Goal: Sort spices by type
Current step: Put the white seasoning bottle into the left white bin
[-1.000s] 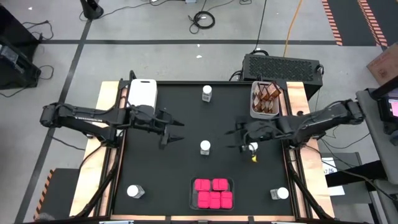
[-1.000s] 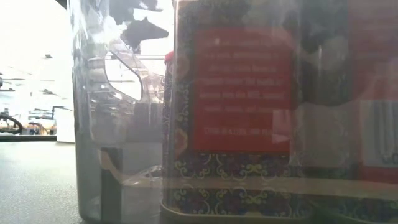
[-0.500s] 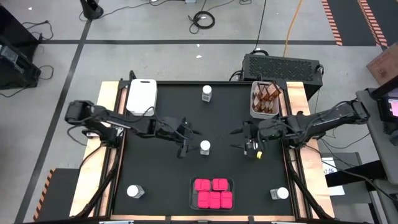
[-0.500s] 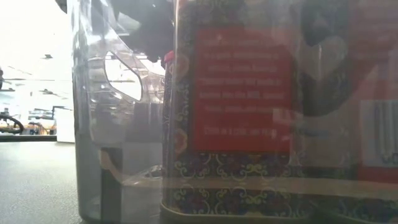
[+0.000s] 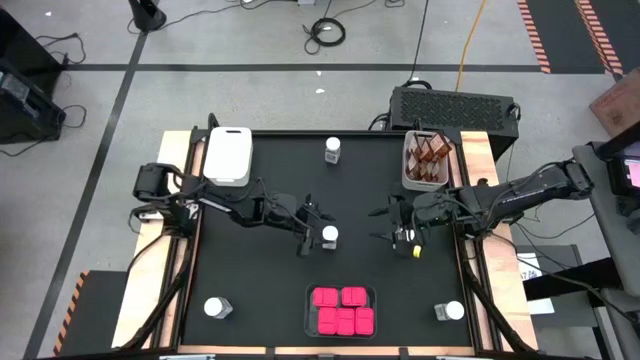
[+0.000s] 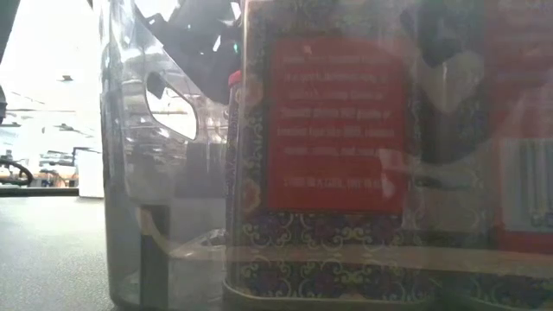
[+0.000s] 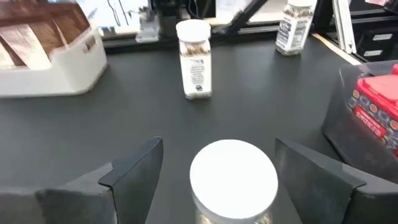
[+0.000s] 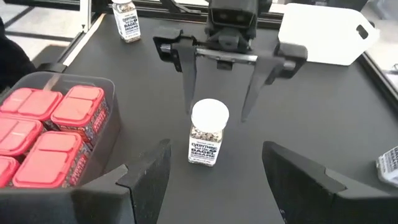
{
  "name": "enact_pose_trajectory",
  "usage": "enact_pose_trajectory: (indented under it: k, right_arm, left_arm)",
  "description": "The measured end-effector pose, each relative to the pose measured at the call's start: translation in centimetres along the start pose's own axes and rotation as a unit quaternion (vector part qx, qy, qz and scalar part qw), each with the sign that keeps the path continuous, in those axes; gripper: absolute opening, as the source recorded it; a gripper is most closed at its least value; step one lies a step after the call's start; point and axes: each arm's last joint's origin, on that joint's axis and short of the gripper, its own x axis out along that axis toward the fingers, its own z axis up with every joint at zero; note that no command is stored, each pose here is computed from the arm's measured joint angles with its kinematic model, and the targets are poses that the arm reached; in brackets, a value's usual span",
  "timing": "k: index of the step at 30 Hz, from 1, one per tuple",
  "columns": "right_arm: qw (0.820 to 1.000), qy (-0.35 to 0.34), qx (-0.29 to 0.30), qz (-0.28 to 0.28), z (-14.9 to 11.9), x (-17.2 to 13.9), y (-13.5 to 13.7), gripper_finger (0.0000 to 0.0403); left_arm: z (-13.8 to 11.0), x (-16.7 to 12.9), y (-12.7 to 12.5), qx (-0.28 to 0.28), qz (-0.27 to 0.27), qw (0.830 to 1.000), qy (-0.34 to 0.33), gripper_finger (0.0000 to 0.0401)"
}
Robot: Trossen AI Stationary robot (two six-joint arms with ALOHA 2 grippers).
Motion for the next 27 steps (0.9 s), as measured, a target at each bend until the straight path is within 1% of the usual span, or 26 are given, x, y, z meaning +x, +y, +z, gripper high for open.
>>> enact_pose_trajectory:
  k: [6,12,20,27]
  right_arm:
    - [1.0,-0.006,-0.028,-0.004,0.1,0.0,-0.1,0.0247]
    - [0.999,-0.007,-0.033,-0.005,0.1,0.0,-0.1,0.0247]
    - [0.999,-0.007,-0.032,-0.005,0.1,0.0,-0.1,0.0247]
    - [0.999,-0.007,-0.036,-0.005,0.1,0.0,-0.1,0.0247]
  left_arm:
    - [-0.8,0.4,0.0,-0.012,-0.003,1.0,0.013,0.0311]
    - [-1.3,0.7,-0.1,-0.022,-0.004,1.0,0.022,0.0311]
    - [-0.9,0.7,0.0,-0.023,-0.002,1.0,0.002,0.0311]
    - [-1.0,0.7,0.0,-0.033,-0.002,0.999,0.004,0.0311]
